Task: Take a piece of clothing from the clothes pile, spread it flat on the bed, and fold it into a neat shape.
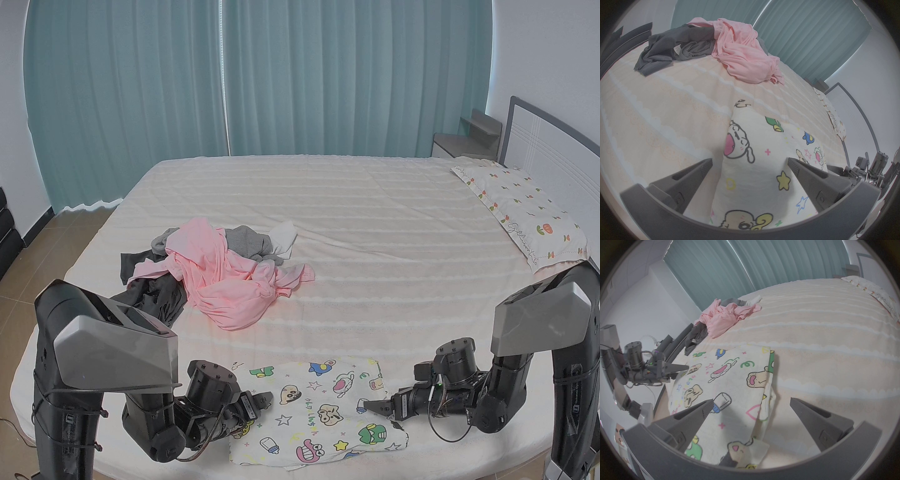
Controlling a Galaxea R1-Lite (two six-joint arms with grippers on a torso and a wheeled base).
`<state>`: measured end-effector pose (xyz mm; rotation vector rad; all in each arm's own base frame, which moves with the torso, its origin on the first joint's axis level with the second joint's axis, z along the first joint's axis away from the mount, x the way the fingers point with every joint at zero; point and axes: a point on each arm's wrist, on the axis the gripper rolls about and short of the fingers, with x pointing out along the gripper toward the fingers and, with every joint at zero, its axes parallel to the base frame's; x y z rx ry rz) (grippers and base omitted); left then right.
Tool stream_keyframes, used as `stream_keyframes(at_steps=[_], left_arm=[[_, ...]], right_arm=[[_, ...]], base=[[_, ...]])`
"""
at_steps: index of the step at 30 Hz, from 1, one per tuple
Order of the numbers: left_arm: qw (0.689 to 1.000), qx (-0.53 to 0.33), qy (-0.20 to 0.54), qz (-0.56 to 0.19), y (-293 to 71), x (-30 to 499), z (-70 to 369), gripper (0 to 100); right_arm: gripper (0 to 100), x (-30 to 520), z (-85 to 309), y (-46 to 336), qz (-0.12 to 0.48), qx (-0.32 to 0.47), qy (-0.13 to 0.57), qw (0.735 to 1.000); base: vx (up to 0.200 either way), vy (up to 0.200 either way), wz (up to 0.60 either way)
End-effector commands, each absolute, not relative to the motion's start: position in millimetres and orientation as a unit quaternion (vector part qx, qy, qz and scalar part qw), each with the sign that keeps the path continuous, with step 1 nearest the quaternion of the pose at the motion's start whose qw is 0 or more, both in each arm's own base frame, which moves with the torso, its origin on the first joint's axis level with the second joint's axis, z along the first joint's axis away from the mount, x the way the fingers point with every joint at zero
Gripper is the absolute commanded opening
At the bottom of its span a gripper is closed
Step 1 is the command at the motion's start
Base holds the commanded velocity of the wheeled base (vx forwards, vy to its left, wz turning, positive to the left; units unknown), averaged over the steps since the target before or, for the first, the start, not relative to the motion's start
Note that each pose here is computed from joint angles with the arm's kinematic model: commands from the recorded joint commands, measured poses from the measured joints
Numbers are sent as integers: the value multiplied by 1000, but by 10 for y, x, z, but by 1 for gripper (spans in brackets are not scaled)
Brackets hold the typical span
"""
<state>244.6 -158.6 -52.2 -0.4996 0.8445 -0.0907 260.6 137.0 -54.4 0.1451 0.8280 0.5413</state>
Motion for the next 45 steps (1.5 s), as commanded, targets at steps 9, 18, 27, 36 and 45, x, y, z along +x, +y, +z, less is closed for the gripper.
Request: stream_keyframes(at_steps=[9,18,27,36,45], left_arm=[[879,-236,410,-58,-1657,2398,-561,100],[880,-236,407,-68,-1680,2362,-557,100],[879,-234,409,-73,-1713,2339,-557,0],[880,-235,407,-74,-1690,2315,-543,0],[888,-258,369,-97,-1641,2250,-451,0]], right_arm=[[100,2608,-653,1444,269,66,407,870],[100,2599,-667,1517,279,61,405,868],[0,2600,-688,1606,292,66,407,863],[0,2594,-666,1595,294,82,400,864],[0,2597,-601,1593,288,133,379,869]], base=[[0,0,0],[0,0,0],[0,0,0],[0,0,0],[0,0,0]])
